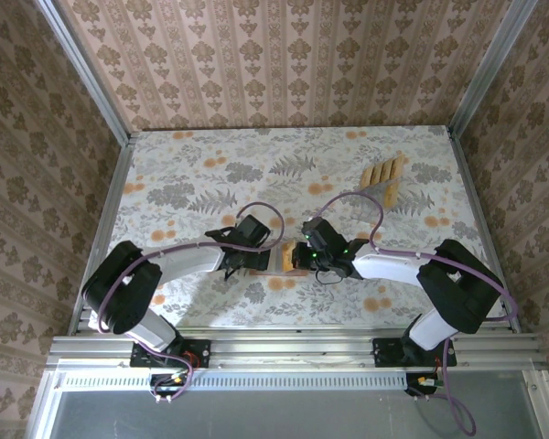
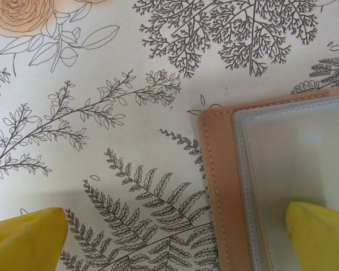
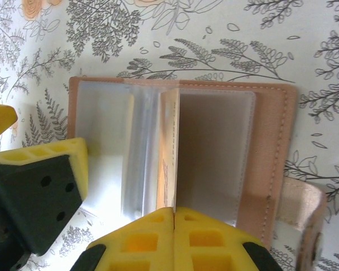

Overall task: Put the credit cards into the card holder
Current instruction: Insert the credit card into the card slot.

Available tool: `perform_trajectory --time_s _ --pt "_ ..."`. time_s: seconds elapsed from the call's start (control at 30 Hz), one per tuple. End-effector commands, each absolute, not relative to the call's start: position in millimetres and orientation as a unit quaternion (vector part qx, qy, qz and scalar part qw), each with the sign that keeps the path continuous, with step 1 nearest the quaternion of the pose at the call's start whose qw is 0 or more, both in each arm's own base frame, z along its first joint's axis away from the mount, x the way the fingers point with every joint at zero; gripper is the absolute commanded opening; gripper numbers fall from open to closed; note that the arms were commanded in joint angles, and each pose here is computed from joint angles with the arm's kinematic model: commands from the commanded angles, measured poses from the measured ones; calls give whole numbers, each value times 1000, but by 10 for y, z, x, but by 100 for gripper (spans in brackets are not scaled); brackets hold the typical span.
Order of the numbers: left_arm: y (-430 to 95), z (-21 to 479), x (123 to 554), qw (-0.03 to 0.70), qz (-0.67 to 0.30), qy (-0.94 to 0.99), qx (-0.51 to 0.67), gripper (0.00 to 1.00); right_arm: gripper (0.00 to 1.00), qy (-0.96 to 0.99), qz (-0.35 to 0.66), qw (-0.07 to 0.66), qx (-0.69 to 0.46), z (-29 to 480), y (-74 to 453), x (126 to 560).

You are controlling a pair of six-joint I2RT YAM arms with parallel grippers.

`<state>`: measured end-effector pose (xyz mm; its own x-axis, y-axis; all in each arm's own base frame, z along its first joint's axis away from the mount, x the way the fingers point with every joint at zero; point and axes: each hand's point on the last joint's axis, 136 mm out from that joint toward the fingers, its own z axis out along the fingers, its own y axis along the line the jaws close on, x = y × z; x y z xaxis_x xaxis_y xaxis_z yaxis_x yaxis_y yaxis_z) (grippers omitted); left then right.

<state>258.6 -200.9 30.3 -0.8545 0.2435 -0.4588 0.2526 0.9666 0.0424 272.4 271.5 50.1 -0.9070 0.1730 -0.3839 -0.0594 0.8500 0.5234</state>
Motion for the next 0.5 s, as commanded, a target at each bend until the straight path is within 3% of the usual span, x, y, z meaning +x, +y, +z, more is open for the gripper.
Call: perform_trajectory --time_s 0.0,0.47 --pt "-1817 217 2488 221 16 968 120 100 0 943 249 214 44 410 2561 2727" --pt "-1835 261 2448 223 1 968 116 100 0 942 265 204 31 405 2548 2810"
